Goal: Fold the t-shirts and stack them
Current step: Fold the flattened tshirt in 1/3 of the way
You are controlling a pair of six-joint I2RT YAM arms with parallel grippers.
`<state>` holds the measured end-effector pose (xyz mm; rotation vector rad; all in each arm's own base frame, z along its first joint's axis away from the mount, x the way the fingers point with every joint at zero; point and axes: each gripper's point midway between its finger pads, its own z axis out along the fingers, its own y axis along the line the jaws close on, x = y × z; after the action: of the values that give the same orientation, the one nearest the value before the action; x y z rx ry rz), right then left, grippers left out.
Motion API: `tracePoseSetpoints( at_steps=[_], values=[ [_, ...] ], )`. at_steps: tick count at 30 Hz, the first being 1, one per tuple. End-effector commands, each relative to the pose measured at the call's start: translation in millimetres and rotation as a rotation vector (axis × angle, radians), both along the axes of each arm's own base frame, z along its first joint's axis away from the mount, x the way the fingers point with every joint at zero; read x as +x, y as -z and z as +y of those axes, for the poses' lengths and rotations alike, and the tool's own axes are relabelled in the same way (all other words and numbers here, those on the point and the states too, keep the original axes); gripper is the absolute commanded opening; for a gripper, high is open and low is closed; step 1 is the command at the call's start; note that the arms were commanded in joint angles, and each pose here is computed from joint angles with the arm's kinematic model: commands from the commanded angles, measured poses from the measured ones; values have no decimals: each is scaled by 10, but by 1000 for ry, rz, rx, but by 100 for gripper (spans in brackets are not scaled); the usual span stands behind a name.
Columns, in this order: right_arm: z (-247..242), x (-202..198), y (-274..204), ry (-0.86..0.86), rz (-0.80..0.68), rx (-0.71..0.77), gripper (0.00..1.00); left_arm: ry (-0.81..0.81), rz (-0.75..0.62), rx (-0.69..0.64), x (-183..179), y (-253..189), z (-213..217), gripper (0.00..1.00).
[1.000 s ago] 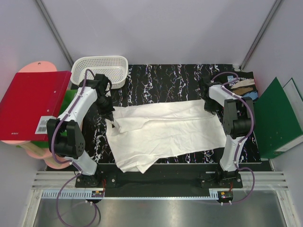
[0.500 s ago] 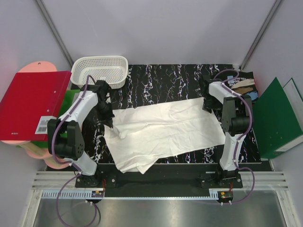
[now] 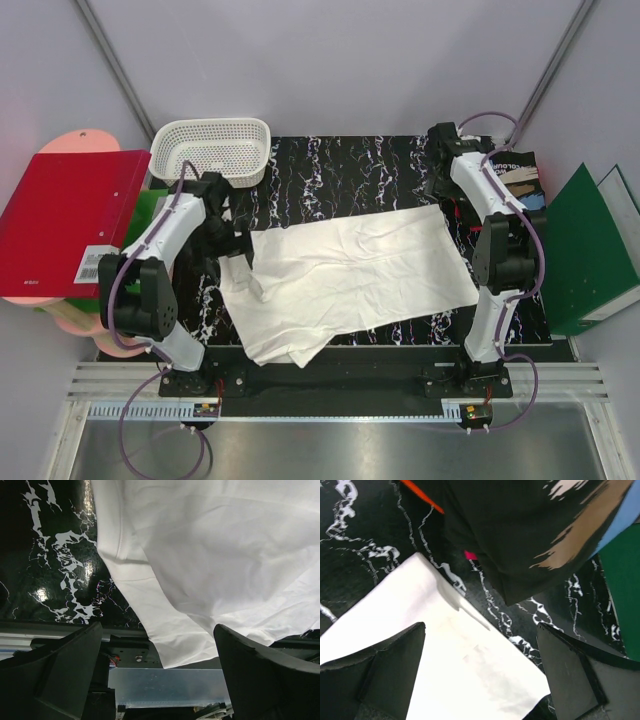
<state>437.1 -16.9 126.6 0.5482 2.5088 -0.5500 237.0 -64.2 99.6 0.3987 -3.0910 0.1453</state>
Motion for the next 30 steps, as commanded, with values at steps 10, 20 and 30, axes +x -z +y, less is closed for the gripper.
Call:
tracePoseSetpoints(
  at_steps=[10, 20, 30],
  values=[
    [268, 201, 11, -101, -6, 118, 98, 42, -196, -182, 340, -579, -434, 99],
    [316, 197, 110, -119, 22, 137, 97, 240, 21, -216, -275, -334, -906, 95],
    [327, 100, 218, -113, 54, 149, 96, 324, 63, -47, -585, -356, -723, 94]
  ],
)
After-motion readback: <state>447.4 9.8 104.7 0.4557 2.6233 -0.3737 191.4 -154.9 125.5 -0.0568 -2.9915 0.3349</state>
